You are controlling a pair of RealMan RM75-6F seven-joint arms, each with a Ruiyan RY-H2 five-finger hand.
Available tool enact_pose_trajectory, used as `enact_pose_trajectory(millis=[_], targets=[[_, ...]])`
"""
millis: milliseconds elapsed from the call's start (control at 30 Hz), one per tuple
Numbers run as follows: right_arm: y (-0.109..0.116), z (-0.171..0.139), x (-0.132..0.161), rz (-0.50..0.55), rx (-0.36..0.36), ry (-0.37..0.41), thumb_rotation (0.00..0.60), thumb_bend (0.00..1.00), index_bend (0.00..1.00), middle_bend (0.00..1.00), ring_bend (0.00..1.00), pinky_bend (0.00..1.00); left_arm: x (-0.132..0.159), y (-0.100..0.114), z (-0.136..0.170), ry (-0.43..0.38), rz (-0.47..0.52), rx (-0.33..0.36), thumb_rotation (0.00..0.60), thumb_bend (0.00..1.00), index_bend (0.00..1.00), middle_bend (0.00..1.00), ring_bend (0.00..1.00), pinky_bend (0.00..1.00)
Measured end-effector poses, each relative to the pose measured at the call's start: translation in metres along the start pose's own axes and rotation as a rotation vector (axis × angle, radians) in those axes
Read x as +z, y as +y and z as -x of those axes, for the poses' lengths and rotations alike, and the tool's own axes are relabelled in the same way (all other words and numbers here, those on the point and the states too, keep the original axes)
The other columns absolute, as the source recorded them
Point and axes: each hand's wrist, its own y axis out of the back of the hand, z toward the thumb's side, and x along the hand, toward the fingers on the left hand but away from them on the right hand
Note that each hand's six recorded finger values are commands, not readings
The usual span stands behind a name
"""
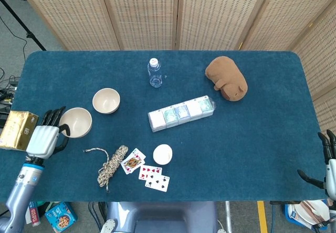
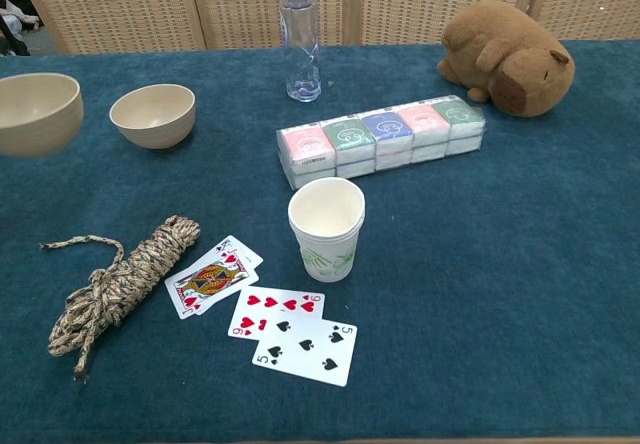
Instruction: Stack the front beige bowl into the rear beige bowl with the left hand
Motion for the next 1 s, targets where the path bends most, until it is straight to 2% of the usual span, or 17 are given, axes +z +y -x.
enact_pose_trajectory(millis=[133,333,700,1000], targets=[[-0.002,0.001,-0.001,0.000,0.009,-0.005,0.600,0.00,0.00,0.00,0.00,0.00,0.010,0.019,-0.027,-0.021,0.034,0.030,0.600,0.48,0.69,0.00,0.00,0.00],[-0.004,0.003,-0.003,-0.004,0.012,-0.013,0.600,0.00,0.00,0.00,0.00,0.00,0.026,0.026,-0.070,-0.032,0.058,-0.004,0.600,0.46,0.69,0.00,0.00,0.00],[-0.007,0.006,-0.008,-0.001,0.022,-0.033,0.600,0.00,0.00,0.00,0.00,0.00,0.033,0.000,-0.113,-0.009,0.064,-0.021,0.600,0.46,0.70,0.00,0.00,0.00],[-0.009,0.007,-0.010,0.002,0.028,-0.038,0.600,0.00,0.00,0.00,0.00,0.00,0.037,-0.021,-0.124,0.007,0.054,-0.044,0.600,0.46,0.70,0.00,0.00,0.00]])
